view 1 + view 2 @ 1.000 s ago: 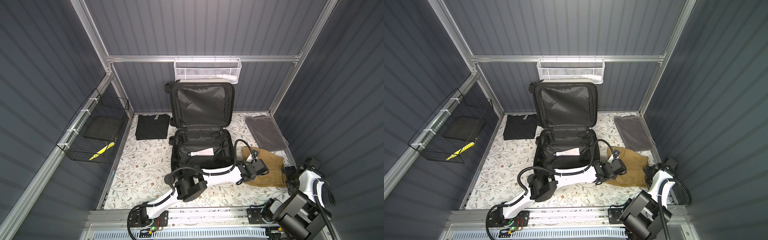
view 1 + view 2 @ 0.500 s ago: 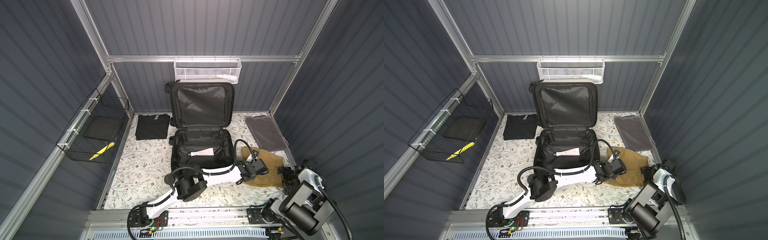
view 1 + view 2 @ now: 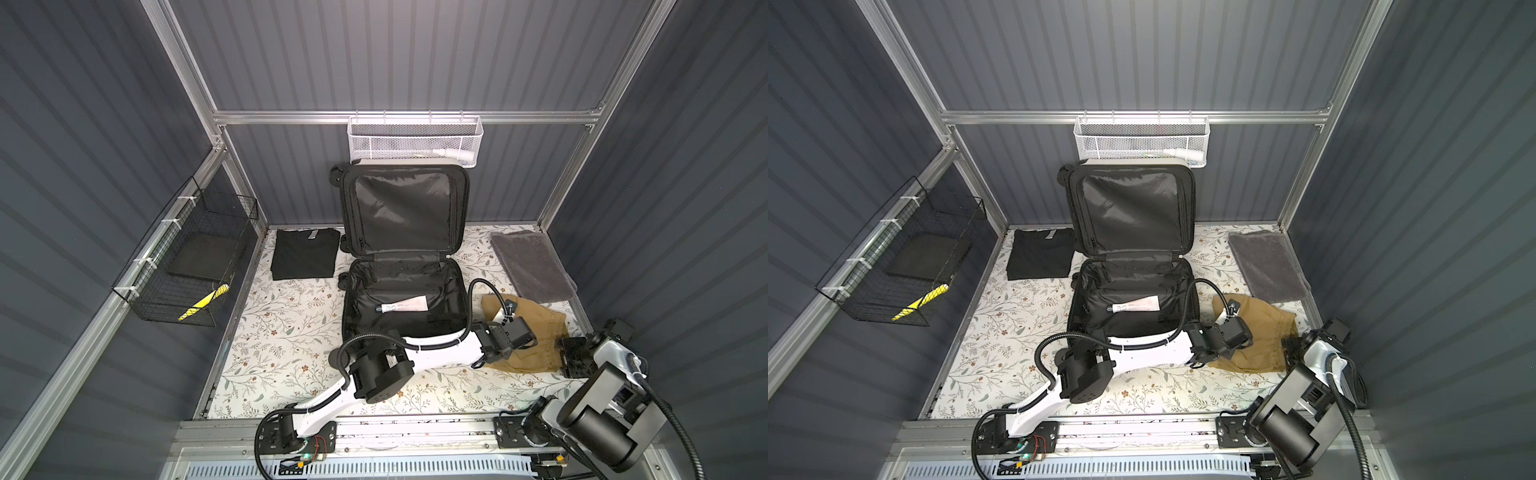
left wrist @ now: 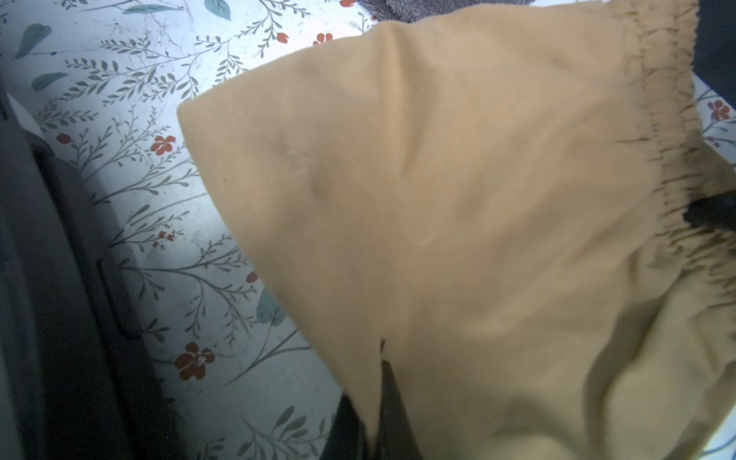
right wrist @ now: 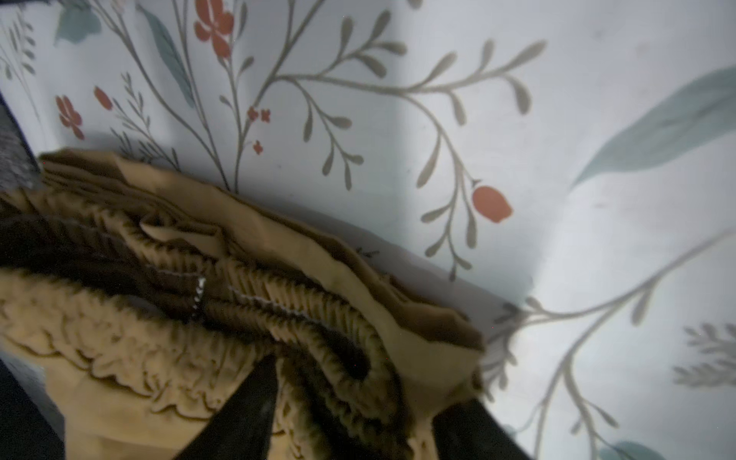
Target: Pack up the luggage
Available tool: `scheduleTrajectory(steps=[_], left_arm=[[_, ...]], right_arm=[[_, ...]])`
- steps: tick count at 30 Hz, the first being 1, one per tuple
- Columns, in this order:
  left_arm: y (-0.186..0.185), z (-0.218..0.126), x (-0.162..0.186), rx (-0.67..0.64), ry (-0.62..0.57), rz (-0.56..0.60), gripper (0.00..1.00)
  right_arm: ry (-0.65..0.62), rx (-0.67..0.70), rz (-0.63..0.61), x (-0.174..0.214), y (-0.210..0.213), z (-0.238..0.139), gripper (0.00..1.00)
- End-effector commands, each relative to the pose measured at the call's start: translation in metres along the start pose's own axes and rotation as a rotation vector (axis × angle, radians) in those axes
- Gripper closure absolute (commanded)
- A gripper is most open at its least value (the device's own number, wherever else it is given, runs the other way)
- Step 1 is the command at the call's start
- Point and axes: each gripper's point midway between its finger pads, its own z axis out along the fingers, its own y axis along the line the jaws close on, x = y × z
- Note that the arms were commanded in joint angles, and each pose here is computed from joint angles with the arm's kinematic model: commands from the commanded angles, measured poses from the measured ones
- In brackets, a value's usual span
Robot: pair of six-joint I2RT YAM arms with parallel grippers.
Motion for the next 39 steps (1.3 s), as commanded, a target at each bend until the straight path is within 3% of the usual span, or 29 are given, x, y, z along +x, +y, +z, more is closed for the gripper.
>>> scheduleTrajectory(steps=[1,5,14,21,30,39], left_arm=[[0.004,-0.014,-0.02,0.019,-0.028,-0.011,1.0],[-0.002,-0.018,-0.026,0.048,-0.039,-0.013,1.0],[-0.032,-0.044,-0.062,0.188,-0.086,0.037,1.0],[-0.026,-0.072,-0.094,0.208,-0.146,0.056,1.0],[0.016,-0.108,-0.135,0.167,-0.225,0.045,1.0],[0.09,-0.144,-0.157,0.066,-0.276,-0.011,1.0]], right_arm=[[0.036,0.021,0.007,0.013,-0.011,0.004,0.64],[0.025,-0.008,0.0,0.012,-0.005,-0.003,1.0],[0.009,-0.2,-0.001,0.019,0.027,-0.035,1.0],[-0.003,-0.358,0.01,0.025,0.055,-0.068,1.0],[0.047,-0.561,-0.038,0.039,0.103,-0.111,1.0],[0.11,-0.715,-0.194,0.084,0.167,-0.162,1.0]])
